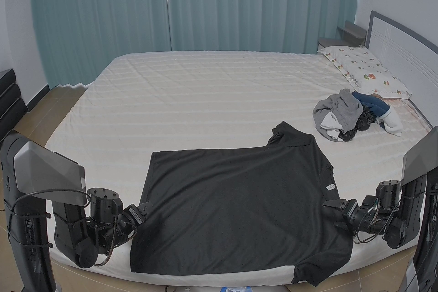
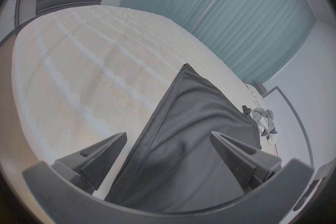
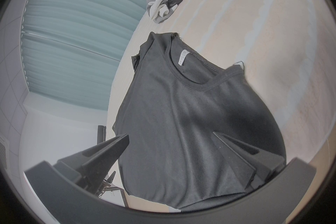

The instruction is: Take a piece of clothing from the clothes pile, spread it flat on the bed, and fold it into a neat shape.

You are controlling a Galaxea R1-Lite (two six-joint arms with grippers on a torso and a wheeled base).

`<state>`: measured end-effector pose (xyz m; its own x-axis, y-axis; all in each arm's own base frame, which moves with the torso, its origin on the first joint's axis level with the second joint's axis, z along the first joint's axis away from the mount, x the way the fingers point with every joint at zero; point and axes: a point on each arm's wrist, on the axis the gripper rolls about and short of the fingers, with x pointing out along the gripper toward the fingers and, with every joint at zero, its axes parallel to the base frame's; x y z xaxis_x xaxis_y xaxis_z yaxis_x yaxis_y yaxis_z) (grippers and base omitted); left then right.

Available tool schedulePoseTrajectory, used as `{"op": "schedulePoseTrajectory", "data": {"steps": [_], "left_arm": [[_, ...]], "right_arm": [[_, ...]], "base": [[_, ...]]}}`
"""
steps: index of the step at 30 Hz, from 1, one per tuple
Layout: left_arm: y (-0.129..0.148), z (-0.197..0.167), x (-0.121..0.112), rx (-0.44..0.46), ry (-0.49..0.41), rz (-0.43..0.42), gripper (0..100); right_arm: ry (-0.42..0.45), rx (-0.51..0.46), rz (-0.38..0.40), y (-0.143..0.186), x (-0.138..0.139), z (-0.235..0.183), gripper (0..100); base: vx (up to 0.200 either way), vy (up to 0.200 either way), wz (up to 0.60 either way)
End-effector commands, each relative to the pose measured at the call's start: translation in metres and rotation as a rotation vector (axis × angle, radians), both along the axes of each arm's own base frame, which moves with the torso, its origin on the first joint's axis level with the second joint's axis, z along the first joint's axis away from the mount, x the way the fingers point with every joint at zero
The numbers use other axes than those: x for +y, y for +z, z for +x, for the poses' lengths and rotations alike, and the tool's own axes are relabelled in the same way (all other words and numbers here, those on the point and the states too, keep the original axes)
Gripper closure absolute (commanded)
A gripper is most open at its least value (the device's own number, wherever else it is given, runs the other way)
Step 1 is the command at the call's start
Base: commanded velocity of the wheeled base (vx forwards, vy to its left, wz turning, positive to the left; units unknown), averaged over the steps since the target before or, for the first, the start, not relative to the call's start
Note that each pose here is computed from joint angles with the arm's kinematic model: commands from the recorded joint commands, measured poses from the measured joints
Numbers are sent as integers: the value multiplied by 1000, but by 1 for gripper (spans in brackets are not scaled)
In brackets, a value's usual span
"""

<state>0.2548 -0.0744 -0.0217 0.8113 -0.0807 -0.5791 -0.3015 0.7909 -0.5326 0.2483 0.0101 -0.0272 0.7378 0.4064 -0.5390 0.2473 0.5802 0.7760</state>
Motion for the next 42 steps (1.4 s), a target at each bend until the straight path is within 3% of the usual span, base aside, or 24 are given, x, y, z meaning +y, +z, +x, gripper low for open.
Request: {"op": "schedulePoseTrajectory", "data": {"steps": [1, 8, 17, 22, 25, 33, 36, 42], "left_arm": [[3, 3, -1, -18, -1, -3, 0], [16, 19, -4, -106, 5, -26, 0], [32, 87, 3, -231, 78, -50, 0], [33, 124, 7, -219, 101, -45, 0], [25, 168, 4, -217, 106, -46, 0], [-3, 236, -7, -204, 99, -47, 0], [-21, 236, -6, -147, 97, -28, 0], [-24, 238, 2, -141, 101, -39, 0]], "right_arm": [[1, -12, 0, 1, 0, 1, 0], [3, -10, 0, 1, 0, 1, 0], [3, -9, -1, 1, 0, 0, 0], [4, -10, -2, 0, 0, 0, 0], [5, -11, -3, 0, 0, 0, 0], [18, -7, -6, -1, 3, 0, 0], [14, -9, -3, 0, 3, 1, 0], [20, -8, -4, -1, 4, 0, 0]], "base": [[0, 0, 0], [0, 0, 0], [0, 0, 0], [0, 0, 0], [0, 0, 0], [0, 0, 0], [0, 0, 0], [0, 0, 0]]}}
